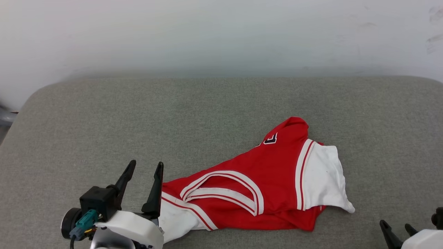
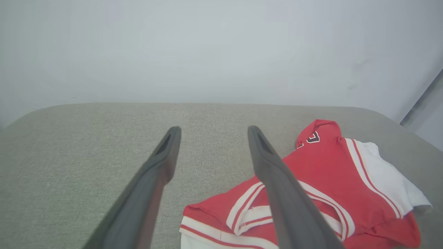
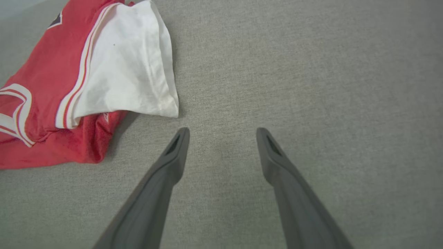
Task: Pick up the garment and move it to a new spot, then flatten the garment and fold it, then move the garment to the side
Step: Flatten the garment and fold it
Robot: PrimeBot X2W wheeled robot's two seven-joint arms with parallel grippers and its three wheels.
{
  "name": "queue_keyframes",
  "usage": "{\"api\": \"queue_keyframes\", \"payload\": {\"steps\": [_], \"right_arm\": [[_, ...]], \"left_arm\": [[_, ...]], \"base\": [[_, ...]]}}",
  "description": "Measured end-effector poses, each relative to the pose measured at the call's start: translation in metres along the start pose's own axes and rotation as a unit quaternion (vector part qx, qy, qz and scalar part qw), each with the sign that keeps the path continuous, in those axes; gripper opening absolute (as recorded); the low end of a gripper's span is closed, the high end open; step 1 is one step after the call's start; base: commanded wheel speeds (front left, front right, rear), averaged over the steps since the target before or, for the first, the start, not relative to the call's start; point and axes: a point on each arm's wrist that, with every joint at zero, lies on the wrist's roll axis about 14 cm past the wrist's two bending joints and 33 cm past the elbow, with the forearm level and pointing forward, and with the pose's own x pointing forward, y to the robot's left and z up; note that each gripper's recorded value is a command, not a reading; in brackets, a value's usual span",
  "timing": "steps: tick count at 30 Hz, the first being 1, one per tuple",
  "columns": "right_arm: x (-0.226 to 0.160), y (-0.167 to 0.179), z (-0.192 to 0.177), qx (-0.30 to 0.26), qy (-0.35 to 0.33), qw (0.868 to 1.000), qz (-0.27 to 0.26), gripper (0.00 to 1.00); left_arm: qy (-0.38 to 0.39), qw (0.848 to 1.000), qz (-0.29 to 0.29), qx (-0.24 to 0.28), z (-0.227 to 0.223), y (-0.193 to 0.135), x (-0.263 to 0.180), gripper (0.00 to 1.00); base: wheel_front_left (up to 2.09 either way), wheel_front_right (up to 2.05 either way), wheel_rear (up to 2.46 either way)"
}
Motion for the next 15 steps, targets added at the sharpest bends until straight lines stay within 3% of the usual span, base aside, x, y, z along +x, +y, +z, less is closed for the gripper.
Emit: {"api": "queue_keyframes", "payload": {"steps": [7, 15], "right_arm": [[0.032, 0.024, 0.001, -0.029, 0.076, 0.996, 0.045, 1.0], [0.072, 0.056, -0.025, -0.06, 0.179, 0.978, 0.094, 1.0]], "left_arm": [[-0.023, 1.0, 0.013, 0.002, 0.009, 0.008, 0.01, 1.0], [-0.013, 0.999, 0.03, -0.001, -0.002, 0.02, 0.023, 1.0]], "base": [[0.0, 0.0, 0.0], [0.0, 0.0, 0.0]]}}
